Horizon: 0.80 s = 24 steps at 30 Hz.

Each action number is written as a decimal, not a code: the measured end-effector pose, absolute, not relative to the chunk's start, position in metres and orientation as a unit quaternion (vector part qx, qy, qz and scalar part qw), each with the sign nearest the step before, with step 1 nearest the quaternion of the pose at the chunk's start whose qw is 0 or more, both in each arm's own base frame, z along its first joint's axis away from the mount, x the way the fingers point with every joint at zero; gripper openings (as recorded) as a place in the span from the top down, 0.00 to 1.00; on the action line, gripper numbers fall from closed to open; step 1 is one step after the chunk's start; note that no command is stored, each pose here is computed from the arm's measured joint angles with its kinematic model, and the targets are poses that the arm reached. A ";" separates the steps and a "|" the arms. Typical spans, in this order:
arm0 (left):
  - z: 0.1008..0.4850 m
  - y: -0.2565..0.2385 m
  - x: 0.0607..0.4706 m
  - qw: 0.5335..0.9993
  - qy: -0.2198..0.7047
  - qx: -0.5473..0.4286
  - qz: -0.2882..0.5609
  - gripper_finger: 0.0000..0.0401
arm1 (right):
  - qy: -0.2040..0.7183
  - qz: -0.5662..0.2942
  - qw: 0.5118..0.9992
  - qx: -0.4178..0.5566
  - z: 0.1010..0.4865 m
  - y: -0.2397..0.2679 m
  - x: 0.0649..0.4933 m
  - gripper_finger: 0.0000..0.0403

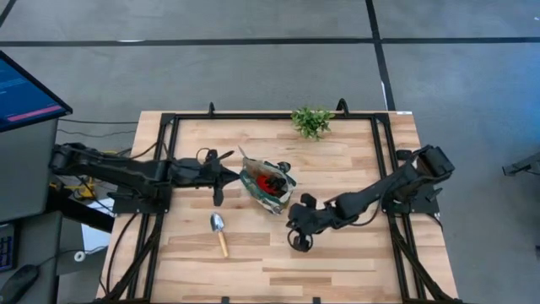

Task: Pick & Place Garden tools in Gardening bag
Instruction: Adjust the gardening bag

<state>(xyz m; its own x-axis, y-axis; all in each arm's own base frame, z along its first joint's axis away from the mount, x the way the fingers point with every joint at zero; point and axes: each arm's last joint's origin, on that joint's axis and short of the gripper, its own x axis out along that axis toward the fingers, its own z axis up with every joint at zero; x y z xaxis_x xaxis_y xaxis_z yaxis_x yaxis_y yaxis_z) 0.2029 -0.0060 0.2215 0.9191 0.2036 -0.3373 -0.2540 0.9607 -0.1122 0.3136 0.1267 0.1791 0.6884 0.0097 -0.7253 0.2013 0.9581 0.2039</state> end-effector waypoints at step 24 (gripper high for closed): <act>0.205 0.033 0.214 0.965 0.199 -0.088 0.148 1.00 | 0.339 -0.022 0.930 0.138 0.180 0.109 0.335 1.00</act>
